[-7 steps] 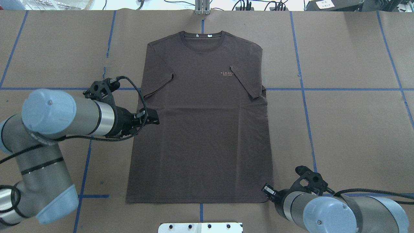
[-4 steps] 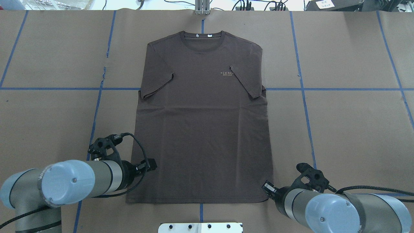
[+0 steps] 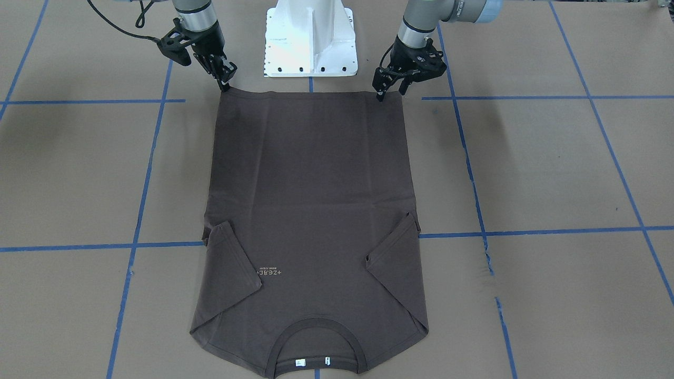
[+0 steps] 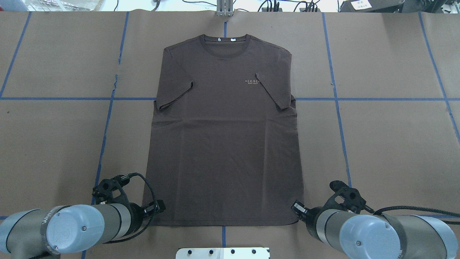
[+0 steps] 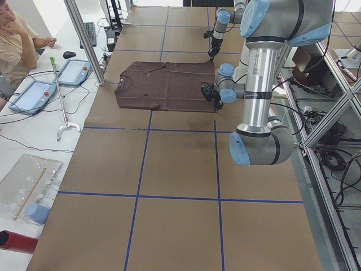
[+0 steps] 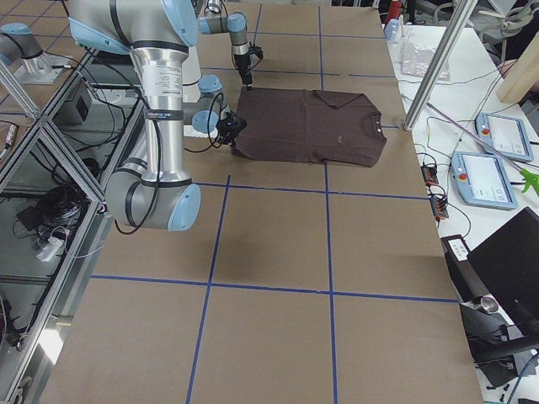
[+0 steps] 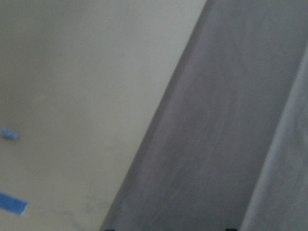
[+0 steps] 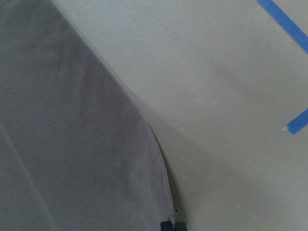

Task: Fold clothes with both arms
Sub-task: 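Grasp both hem corners with the left and right grippers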

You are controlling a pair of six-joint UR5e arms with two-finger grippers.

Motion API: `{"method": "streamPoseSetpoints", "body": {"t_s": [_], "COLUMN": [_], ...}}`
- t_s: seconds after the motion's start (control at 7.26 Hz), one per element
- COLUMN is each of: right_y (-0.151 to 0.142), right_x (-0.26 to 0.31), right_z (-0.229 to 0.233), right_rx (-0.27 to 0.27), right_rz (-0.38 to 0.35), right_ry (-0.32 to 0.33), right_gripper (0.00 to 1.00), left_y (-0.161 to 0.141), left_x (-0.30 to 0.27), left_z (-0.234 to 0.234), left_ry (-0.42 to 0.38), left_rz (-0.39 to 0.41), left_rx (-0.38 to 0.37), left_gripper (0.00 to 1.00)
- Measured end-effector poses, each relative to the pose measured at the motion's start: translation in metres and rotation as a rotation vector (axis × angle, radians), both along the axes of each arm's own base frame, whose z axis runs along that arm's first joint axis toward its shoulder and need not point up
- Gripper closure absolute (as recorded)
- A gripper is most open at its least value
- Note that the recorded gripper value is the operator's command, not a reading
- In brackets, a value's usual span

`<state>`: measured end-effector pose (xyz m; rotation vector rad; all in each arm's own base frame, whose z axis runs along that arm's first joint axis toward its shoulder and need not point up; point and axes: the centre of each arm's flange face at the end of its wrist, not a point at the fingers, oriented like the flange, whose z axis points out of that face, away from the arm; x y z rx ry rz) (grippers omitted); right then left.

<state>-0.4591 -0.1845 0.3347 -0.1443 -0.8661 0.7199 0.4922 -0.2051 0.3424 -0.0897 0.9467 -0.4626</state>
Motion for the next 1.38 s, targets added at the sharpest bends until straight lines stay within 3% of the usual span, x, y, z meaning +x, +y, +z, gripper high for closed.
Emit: {"method": "streamPoseSetpoints", "body": {"t_s": [0.28,0.55,0.83,0.96,1.1,1.24,1.38], "right_y": [0.000,0.000,0.000,0.000,0.000,0.000,0.000], "right_x": [0.000,0.000,-0.001,0.000,0.000,0.000,-0.001], "right_z": [0.000,-0.001,-0.001,-0.001,0.000,0.000,0.000], "right_rx": [0.000,0.001,0.001,0.001,0.001,0.000,0.000], "right_rz": [0.000,0.000,0.000,0.001,0.001,0.001,0.000], "right_ry": [-0.001,-0.002,-0.002,-0.002,-0.001,-0.001,0.000], "right_gripper": [1.00,1.00,1.00,1.00,1.00,1.00,1.00], "left_y": [0.004,0.005,0.007,0.008,0.009,0.009,0.010], "left_x": [-0.001,-0.004,-0.003,-0.002,-0.002,-0.002,-0.003], "left_z": [0.009,0.018,0.021,0.022,0.023,0.022,0.020], "left_ry": [-0.019,-0.038,-0.044,-0.047,-0.048,-0.047,-0.043], "left_rz": [0.002,0.003,0.007,0.010,0.013,0.014,0.016], "left_rx": [-0.009,-0.012,-0.013,-0.013,-0.013,-0.013,-0.014], "left_gripper": [0.26,0.41,0.43,0.51,0.66,0.90,1.00]}}
